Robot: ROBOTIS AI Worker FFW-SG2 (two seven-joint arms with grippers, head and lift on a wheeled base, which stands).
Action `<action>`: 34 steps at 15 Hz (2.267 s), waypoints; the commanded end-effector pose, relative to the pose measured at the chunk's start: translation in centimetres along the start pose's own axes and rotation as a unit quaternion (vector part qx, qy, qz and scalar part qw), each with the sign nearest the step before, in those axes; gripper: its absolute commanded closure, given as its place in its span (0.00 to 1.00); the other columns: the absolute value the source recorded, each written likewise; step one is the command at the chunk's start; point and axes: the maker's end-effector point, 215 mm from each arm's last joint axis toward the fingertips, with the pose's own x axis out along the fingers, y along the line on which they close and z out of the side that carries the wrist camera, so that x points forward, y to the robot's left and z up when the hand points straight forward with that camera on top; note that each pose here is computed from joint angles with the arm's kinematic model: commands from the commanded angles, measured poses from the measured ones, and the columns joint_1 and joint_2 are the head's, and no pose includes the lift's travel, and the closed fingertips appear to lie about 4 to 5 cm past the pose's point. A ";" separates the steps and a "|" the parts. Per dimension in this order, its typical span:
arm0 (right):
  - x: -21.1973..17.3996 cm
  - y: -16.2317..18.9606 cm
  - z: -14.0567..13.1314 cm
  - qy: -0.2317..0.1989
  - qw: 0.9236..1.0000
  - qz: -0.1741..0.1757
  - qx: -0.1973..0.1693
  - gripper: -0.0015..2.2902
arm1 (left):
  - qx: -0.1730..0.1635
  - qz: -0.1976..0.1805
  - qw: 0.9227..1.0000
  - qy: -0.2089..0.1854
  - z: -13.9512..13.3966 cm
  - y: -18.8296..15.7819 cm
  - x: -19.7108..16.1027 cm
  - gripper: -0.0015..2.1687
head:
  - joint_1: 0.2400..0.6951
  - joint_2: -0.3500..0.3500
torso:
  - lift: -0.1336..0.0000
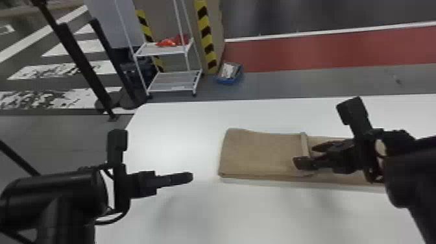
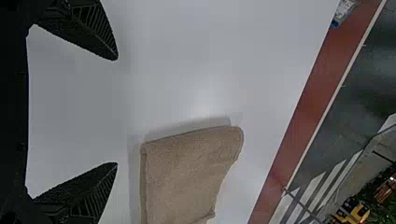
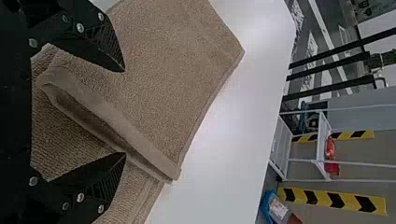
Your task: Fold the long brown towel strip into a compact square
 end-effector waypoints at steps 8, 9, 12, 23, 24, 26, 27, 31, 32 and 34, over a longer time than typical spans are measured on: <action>0.5 -1.2 -0.1 0.008 1.000 -0.012 -0.009 0.17 | 0.002 -0.001 1.000 0.003 -0.2 0.1 0.0 0.04 | 1.00 0.86 | 0.07; 0.6 -1.2 0.0 0.008 1.000 -0.013 -0.011 0.18 | 0.003 -0.001 1.000 0.004 -0.2 0.2 0.0 0.04 | 1.00 0.85 | 0.07; 0.8 -1.2 -0.2 0.013 1.000 -0.016 -0.015 0.21 | 0.003 -0.001 1.000 0.007 -0.4 0.3 -0.1 0.04 | 1.00 0.86 | 0.07; 0.8 -1.3 0.5 0.005 1.000 -0.017 -0.021 0.26 | 0.006 0.002 1.000 0.009 -1.0 1.1 -0.3 0.04 | 1.00 0.87 | 0.07; 0.7 -1.3 0.7 0.004 1.000 -0.017 -0.019 0.26 | 0.006 0.003 1.000 0.010 -1.0 1.2 -0.3 0.04 | 1.00 0.87 | 0.07; 0.7 -1.3 0.7 0.004 1.000 -0.017 -0.020 0.26 | 0.007 0.002 1.000 0.011 -1.2 1.1 -0.2 0.04 | 1.00 0.87 | 0.07; 0.7 -1.3 0.6 0.006 1.000 -0.019 -0.022 0.25 | 0.006 0.004 1.000 0.011 -1.2 1.3 -0.3 0.04 | 1.00 0.87 | 0.07; 0.8 -1.5 0.0 0.014 0.999 -0.025 -0.026 0.16 | 0.009 0.005 1.000 0.011 -1.3 1.5 -0.2 0.04 | 1.00 0.87 | 0.07; 0.7 -1.6 -0.1 0.014 0.999 -0.025 -0.026 0.16 | 0.008 0.005 1.000 0.011 -1.4 1.5 -0.2 0.04 | 1.00 0.87 | 0.07; 0.7 -1.6 -0.1 0.016 0.999 -0.026 -0.028 0.16 | 0.009 0.005 1.000 0.010 -1.3 1.5 -0.2 0.04 | 1.00 0.87 | 0.07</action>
